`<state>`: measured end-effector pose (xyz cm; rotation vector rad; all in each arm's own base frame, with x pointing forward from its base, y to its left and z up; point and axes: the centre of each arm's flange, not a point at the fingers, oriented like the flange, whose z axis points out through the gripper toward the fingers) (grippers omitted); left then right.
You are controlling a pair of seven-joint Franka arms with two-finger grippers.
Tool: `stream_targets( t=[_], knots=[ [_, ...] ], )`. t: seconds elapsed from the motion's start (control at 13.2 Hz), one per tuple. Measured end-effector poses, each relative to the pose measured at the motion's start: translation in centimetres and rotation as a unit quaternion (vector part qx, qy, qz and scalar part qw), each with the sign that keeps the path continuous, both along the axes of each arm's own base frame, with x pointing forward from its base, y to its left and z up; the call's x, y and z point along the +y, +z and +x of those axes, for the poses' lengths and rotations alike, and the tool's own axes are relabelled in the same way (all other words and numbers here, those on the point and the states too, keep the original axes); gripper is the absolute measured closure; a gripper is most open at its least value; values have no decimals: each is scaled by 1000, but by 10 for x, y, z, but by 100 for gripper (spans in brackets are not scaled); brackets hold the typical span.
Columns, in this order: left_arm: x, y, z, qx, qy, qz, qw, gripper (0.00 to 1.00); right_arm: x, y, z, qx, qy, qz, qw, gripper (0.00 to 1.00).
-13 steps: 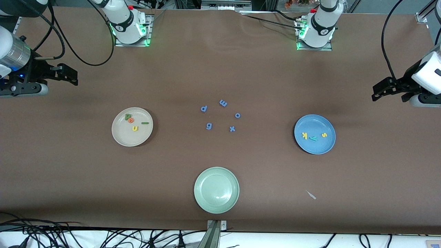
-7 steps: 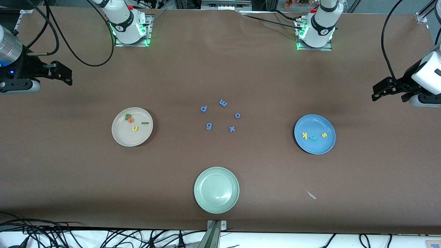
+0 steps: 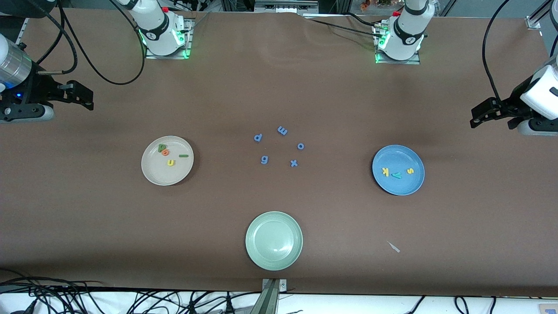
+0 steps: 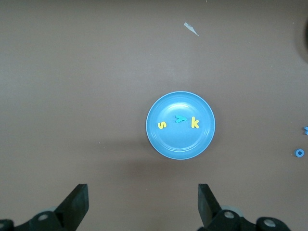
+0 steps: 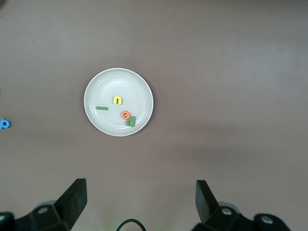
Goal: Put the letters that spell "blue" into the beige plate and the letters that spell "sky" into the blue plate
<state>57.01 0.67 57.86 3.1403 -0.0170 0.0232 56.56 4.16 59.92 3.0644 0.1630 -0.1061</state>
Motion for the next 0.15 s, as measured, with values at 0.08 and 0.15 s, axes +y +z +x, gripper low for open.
stream_targets(
  t=[0.08, 0.15],
  knots=[
    [0, 0, 0, 2, 0, 0, 1000, 0, -1, 0, 0, 0, 0, 0, 1000, 0],
    [0, 0, -1, 6, 0, 0, 1000, 0, -1, 0, 0, 0, -1, 0, 1000, 0]
  ],
)
